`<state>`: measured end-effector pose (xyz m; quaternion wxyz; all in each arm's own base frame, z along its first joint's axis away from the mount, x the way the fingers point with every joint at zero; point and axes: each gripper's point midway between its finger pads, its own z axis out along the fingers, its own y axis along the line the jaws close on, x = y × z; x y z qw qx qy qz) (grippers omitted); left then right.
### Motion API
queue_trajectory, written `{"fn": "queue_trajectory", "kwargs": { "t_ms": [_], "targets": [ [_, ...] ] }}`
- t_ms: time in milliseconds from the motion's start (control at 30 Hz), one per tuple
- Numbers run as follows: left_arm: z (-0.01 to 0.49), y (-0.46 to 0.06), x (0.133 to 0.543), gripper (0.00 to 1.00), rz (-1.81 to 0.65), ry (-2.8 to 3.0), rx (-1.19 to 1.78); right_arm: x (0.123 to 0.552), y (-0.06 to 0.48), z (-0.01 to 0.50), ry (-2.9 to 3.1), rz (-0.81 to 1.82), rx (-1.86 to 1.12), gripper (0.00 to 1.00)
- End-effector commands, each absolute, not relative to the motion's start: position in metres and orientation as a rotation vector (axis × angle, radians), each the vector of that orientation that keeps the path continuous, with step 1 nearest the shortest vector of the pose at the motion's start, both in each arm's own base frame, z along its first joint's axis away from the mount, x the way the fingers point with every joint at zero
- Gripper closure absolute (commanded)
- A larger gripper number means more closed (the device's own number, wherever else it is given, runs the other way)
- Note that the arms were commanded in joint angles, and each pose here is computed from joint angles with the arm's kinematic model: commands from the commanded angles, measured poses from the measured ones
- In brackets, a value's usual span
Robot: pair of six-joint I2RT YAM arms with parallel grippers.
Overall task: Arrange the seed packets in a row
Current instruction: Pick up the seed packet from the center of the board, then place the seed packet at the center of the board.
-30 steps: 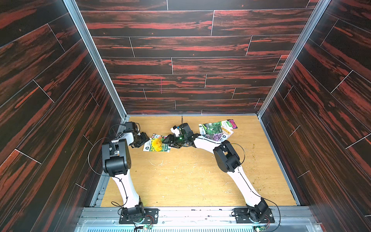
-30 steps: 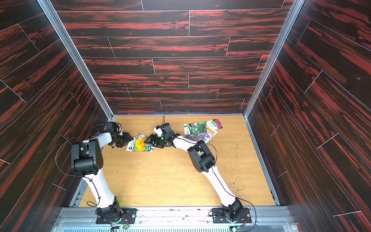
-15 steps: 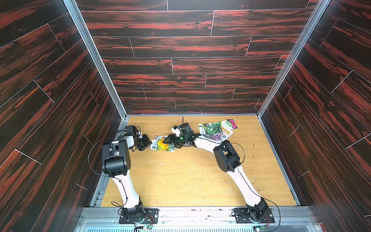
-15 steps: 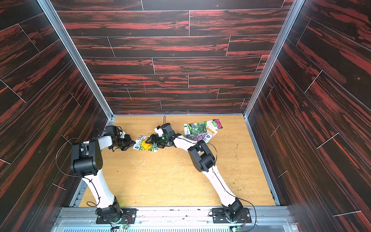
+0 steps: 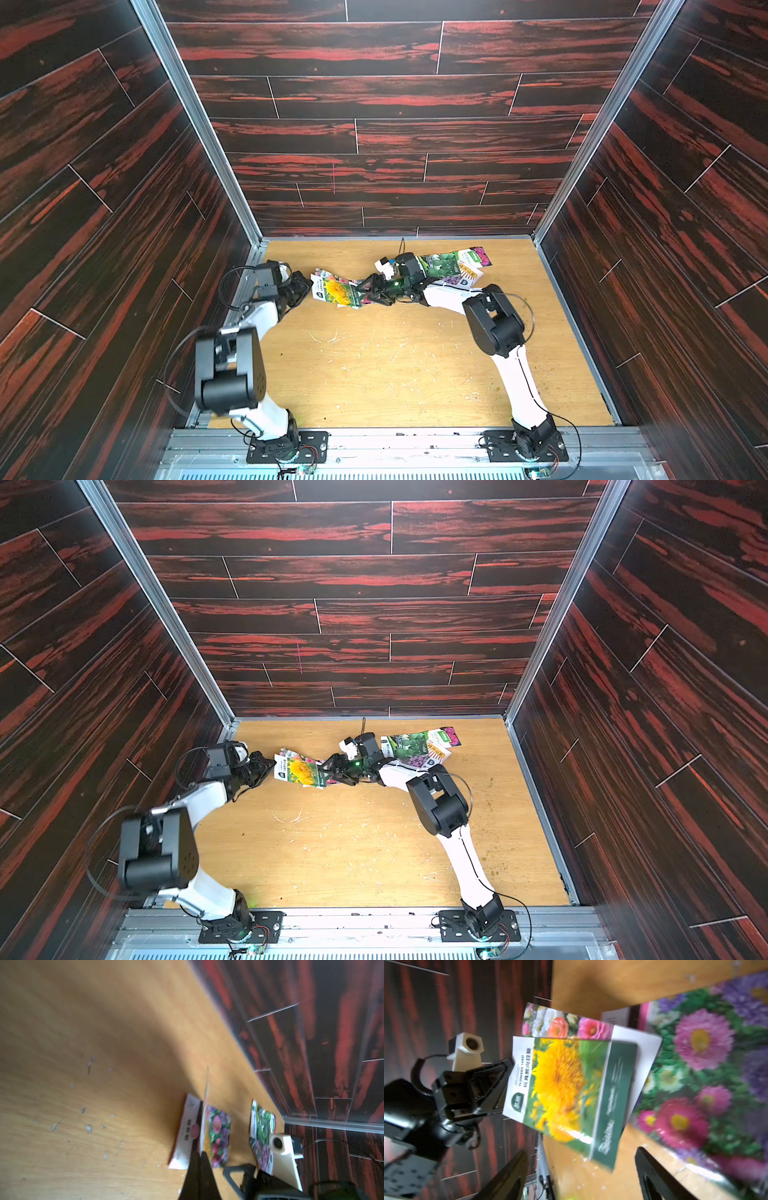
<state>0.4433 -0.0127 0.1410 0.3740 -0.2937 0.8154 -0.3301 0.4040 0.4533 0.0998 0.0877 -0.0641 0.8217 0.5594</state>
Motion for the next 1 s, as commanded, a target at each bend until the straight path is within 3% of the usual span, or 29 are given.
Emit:
{"fn": "queue_trajectory", "kwargs": {
  "t_ms": [0,133,433,967],
  "targets": [
    [0.174,0.002,0.446,1.00,-0.712,1.879,-0.793,0.392,0.465,0.156,2.291,1.830,-0.234,0.18],
    [0.176,0.015,0.427,1.00,-0.638,1.709,-0.899,0.383,0.465,0.173,2.246,1.928,-0.162,0.18],
    [0.218,0.003,0.415,1.00,-0.618,1.476,-0.814,0.367,0.477,0.185,2.198,2.205,0.085,0.18],
    [0.245,-0.023,0.401,1.00,-0.718,1.423,-0.723,0.388,0.481,0.159,2.163,2.238,0.266,0.19]
  ]
}}
